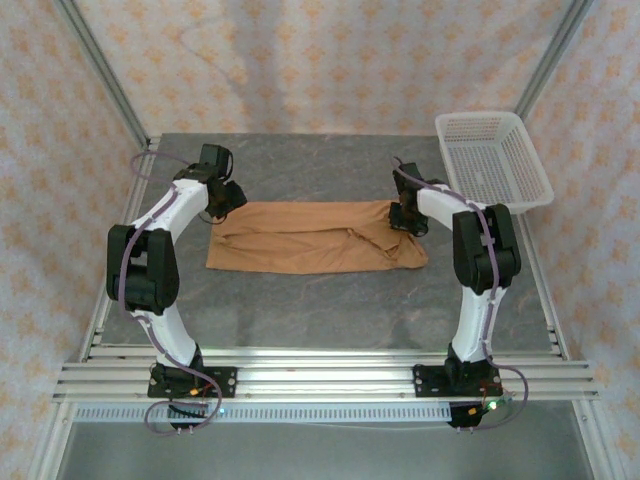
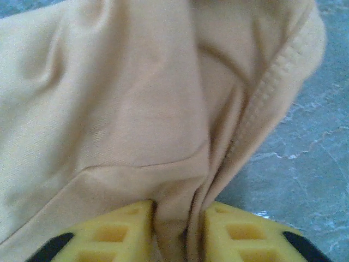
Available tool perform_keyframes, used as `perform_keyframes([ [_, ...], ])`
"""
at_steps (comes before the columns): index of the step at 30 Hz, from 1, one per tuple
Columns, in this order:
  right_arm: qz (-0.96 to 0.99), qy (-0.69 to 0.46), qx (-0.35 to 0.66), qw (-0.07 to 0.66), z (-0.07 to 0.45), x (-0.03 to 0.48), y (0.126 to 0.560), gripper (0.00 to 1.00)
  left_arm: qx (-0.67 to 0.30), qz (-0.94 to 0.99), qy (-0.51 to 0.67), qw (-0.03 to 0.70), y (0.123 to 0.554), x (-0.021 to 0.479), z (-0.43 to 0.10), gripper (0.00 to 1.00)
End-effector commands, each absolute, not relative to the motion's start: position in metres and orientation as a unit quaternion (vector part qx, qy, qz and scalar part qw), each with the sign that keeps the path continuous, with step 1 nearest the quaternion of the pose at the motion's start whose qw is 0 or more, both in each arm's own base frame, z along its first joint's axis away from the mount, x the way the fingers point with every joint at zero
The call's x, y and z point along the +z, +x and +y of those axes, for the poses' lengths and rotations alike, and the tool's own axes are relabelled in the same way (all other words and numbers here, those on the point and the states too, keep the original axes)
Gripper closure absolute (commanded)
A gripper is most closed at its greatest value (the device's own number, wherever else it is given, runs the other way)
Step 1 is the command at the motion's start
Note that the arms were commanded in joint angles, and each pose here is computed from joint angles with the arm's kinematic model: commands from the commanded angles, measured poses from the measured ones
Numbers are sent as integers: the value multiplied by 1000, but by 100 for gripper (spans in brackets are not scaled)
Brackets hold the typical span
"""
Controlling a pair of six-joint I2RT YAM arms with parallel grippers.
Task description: Fold the inside-out t-shirt
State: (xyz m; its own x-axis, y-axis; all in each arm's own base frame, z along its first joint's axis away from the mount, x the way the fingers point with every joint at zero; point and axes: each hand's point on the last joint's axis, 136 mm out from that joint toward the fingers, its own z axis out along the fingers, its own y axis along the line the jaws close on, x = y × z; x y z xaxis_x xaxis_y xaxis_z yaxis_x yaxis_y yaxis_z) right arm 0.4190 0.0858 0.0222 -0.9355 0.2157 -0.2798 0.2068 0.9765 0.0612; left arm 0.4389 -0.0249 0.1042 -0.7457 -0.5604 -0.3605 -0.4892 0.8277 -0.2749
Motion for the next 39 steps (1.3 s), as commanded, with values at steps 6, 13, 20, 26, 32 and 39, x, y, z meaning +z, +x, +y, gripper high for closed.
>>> perform_keyframes([
  [6,982,135,-33,129,55,32,378,100,-114,929,-274,223,421,125,-38,60],
  [13,977,141,-18,161,37,84,354,100,-165,924,-245,241,413,142,-81,60],
  [20,970,127,52,200,59,137,340,100,-200,917,-253,233,427,145,-75,60],
  [26,961,100,106,235,104,182,341,100,-219,896,-290,255,431,161,-43,60],
  [32,944,60,177,271,178,227,351,100,-229,885,-315,254,430,160,-21,60],
  [39,938,13,219,270,261,238,373,100,-240,873,-342,252,426,155,-5,60],
])
